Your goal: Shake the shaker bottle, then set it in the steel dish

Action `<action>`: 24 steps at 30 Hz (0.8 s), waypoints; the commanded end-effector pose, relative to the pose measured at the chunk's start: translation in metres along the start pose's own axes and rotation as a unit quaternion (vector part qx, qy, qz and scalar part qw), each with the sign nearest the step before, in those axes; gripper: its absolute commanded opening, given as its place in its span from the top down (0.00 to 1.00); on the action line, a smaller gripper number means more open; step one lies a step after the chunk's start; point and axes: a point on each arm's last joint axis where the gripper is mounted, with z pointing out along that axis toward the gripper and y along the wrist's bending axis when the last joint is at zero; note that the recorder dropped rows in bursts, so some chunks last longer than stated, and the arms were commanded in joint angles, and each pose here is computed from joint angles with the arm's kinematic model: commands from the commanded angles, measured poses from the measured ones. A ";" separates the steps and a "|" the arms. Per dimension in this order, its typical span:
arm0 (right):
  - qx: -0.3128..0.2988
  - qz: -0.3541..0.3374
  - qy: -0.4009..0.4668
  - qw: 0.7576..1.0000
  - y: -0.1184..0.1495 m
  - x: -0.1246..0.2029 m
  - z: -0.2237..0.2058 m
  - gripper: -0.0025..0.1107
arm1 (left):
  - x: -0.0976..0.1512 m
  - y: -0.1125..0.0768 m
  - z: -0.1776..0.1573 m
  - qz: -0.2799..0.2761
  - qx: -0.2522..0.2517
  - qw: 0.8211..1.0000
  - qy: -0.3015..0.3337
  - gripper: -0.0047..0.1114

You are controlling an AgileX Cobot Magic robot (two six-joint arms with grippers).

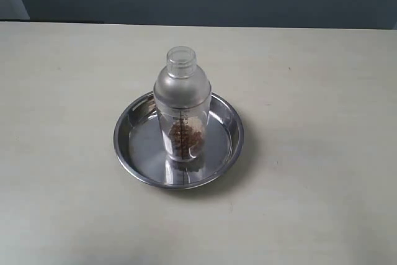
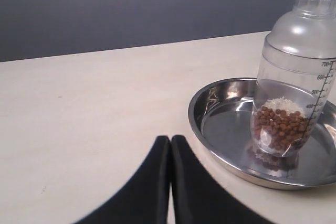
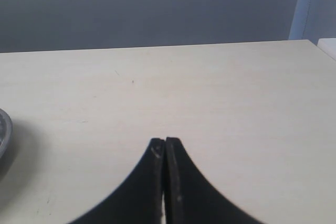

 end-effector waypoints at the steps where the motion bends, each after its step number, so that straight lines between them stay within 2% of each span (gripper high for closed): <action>1: -0.002 -0.003 -0.007 1.000 0.000 -0.001 0.000 0.99 | -0.002 -0.001 0.000 -0.013 0.006 1.000 -0.018 0.96; 4: -0.002 -0.003 -0.007 1.000 0.000 -0.001 0.000 0.99 | -0.002 -0.002 0.000 -0.035 0.012 0.999 -0.017 0.96; 24: -0.002 -0.001 -0.007 1.000 0.000 -0.001 0.000 0.99 | -0.002 -0.002 0.000 -0.029 0.010 0.999 -0.017 0.96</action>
